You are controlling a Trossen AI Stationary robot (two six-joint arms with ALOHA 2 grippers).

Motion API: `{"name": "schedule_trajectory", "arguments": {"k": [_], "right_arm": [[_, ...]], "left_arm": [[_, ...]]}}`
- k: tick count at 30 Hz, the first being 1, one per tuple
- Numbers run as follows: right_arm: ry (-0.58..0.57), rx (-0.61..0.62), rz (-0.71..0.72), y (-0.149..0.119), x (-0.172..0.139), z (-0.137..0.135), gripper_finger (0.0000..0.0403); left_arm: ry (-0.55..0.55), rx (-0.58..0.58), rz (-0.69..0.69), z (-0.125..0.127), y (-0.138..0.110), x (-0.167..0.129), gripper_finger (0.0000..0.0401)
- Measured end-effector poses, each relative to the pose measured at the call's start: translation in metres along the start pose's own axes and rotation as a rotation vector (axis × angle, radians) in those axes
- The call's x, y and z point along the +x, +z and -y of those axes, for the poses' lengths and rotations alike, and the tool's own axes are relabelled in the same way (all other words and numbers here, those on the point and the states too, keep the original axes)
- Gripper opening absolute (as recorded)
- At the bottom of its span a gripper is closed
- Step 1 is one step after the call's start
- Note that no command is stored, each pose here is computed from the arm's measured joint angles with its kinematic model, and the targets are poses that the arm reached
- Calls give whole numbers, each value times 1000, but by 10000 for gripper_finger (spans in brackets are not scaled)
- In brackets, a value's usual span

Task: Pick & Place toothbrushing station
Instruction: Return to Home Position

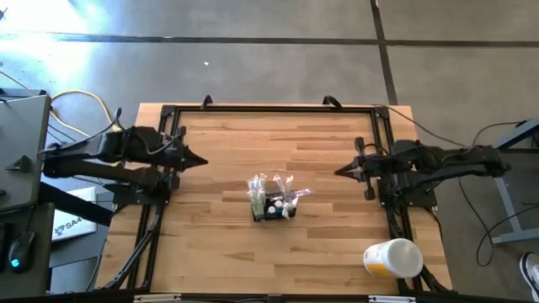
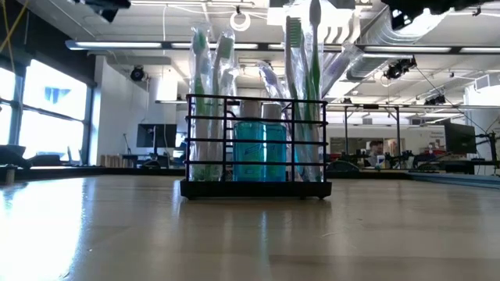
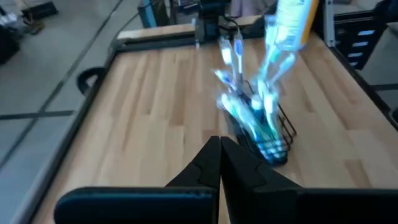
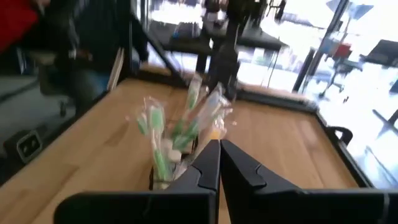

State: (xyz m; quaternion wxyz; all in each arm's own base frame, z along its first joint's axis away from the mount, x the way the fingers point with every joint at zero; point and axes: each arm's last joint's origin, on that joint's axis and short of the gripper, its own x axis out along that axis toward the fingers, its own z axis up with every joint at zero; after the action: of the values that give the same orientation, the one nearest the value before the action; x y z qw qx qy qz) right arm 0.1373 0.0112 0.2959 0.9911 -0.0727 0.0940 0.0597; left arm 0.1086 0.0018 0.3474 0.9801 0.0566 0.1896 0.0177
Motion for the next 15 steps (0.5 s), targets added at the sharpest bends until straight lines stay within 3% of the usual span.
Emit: {"name": "schedule_trajectory", "arguments": {"k": [7, 15], "right_arm": [[-38, 42, 278, -46, -3, -7, 3], [-87, 66, 317, -95, 7, -12, 2]], "left_arm": [[-74, -40, 143, 8, -59, 17, 0], [-71, -76, 189, 14, -101, 31, 0]]}}
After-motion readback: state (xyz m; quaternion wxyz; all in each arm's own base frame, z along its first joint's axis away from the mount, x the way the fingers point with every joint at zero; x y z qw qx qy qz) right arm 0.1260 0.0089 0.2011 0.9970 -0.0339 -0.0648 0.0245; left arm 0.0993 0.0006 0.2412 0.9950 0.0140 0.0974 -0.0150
